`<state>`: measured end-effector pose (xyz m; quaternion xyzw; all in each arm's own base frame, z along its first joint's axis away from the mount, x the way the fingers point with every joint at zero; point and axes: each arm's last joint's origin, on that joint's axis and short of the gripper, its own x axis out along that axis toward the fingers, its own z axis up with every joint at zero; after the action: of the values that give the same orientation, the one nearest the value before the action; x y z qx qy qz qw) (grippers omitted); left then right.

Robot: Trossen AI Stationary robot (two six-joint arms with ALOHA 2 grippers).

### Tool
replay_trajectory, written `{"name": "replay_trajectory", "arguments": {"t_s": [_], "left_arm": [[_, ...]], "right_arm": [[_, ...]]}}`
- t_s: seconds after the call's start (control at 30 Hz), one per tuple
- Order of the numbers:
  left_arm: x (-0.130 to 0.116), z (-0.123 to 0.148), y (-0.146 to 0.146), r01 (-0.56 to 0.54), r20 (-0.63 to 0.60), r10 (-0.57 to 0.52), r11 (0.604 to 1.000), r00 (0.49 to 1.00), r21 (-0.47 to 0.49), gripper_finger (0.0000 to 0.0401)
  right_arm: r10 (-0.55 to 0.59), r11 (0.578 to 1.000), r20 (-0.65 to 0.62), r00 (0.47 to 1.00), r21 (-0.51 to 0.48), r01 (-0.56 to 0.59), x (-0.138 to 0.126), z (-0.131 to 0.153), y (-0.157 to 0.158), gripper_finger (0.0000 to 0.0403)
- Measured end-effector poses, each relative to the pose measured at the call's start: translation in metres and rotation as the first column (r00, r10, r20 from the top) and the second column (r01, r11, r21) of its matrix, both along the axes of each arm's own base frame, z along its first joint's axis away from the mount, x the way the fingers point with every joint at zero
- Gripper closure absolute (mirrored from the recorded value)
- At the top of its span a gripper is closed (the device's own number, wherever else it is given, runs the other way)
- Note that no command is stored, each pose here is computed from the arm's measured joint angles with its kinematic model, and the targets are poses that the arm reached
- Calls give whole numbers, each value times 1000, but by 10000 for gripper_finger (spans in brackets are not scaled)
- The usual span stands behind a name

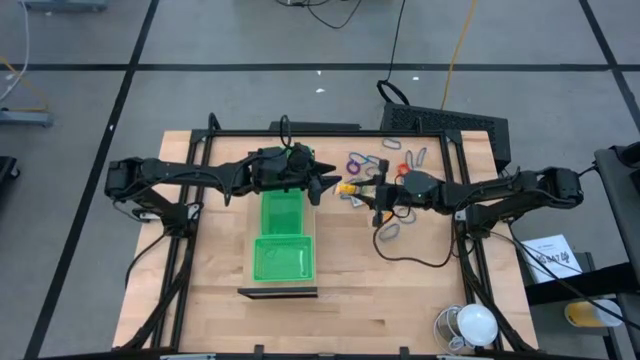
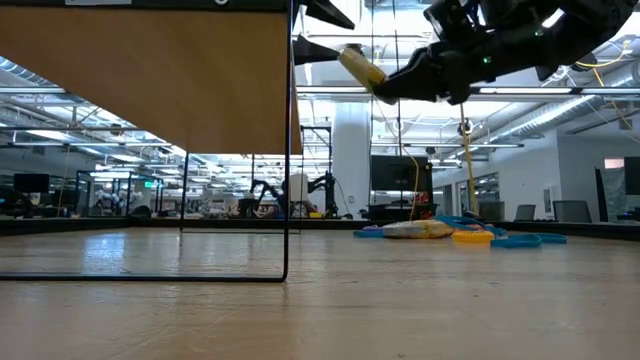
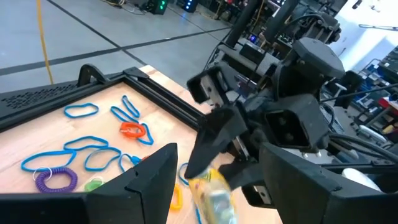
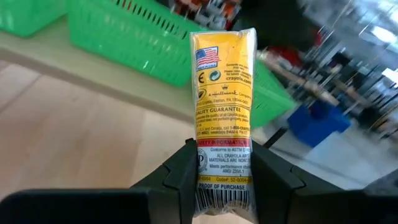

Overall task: Pick & Place Office Desk Supplies
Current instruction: Put the yellow crayon box into the top green bin on the shelf

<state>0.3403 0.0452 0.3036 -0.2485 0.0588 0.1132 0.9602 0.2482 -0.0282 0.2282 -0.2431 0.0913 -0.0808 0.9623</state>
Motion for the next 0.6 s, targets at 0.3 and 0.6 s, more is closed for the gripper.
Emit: {"name": "replay_trajectory", "arguments": {"t_s": [0.3,0.6], "left_arm": [[4,-2,0,3,20,-3,1000,1000,-20,162],[12,-13,0,16,4,-16,1000,1000,-17,162]], "right_arm": [[-15,985,139,990,-170,39,1,16,-1,295],[-44,980,149,988,-184,71,0,18,-2,296]]}}
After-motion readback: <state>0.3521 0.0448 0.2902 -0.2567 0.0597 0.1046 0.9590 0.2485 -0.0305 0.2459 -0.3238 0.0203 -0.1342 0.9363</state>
